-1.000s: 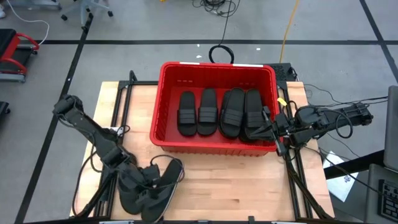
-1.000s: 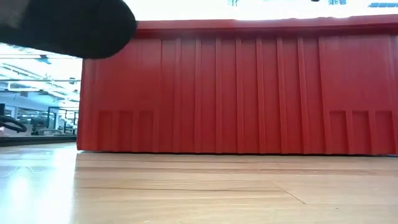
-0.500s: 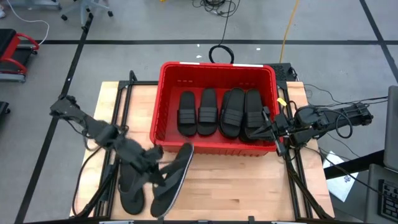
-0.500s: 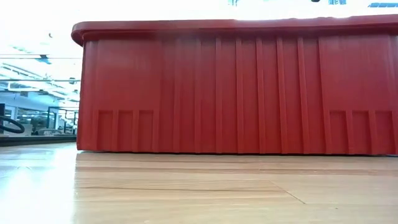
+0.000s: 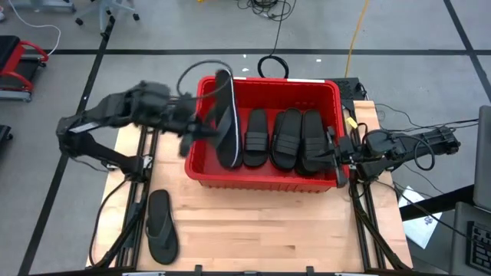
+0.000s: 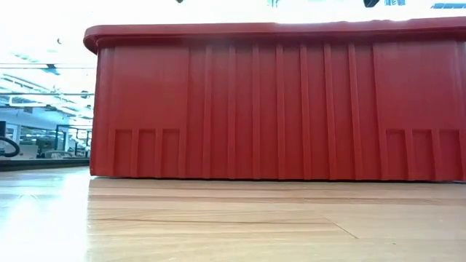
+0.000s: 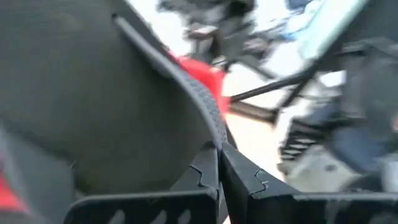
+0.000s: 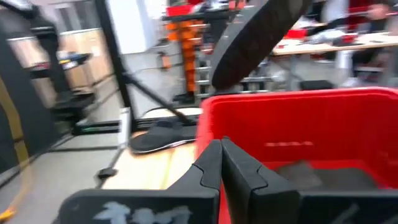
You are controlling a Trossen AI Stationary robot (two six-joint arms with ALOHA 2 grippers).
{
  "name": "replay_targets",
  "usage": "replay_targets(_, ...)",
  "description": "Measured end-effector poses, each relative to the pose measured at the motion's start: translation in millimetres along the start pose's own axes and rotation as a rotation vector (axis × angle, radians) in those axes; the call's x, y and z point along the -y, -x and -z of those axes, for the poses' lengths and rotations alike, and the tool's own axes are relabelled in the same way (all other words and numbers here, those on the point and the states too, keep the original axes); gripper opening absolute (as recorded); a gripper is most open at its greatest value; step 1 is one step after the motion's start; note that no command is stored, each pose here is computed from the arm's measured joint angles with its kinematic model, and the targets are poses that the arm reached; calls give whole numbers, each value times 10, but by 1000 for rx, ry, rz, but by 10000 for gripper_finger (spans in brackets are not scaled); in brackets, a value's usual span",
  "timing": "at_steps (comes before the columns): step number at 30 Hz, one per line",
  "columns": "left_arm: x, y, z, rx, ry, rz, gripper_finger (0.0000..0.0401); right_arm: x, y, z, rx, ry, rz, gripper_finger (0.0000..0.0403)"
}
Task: Pick and place slides into bin
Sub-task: Put the right black flip flop into the red bin
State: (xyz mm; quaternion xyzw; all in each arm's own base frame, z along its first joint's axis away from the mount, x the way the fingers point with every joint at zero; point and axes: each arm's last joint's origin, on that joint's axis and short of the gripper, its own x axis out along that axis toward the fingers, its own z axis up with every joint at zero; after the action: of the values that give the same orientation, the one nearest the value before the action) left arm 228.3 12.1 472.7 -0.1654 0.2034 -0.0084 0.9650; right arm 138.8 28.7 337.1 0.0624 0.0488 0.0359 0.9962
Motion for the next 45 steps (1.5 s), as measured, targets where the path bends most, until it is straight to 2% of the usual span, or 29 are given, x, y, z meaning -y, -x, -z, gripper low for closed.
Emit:
replay_targets(4,-344,-301,20,-95,44,-167,0,23,1,-4,12,-2,78,0)
replay_targets(7,-588,-631,64,-185,75,-219,0,23,1,-4,12,-1,79,0)
replay_targets(12,-915,-1218,189,-304,118,-184,0,23,1,-4,12,-1,78,0)
replay_targets(18,-1124,-1702,401,-424,157,-108,0,23,1,-4,12,-1,78,0)
replay_targets(24,-1282,-1934,525,-470,220,-101,0,22,-6,0,9,-1,79,0)
replay_targets(29,-1447,-2129,562,-421,315,-134,0,21,-20,6,3,0,80,0)
replay_targets(38,-1666,-2448,812,-489,383,-145,0,20,-50,44,-35,8,82,0)
replay_targets(41,-1699,-2515,858,-489,429,-163,0,21,-53,54,-45,10,83,0)
replay_targets(45,-1728,-2567,873,-471,426,-173,0,22,-52,57,-48,21,82,0)
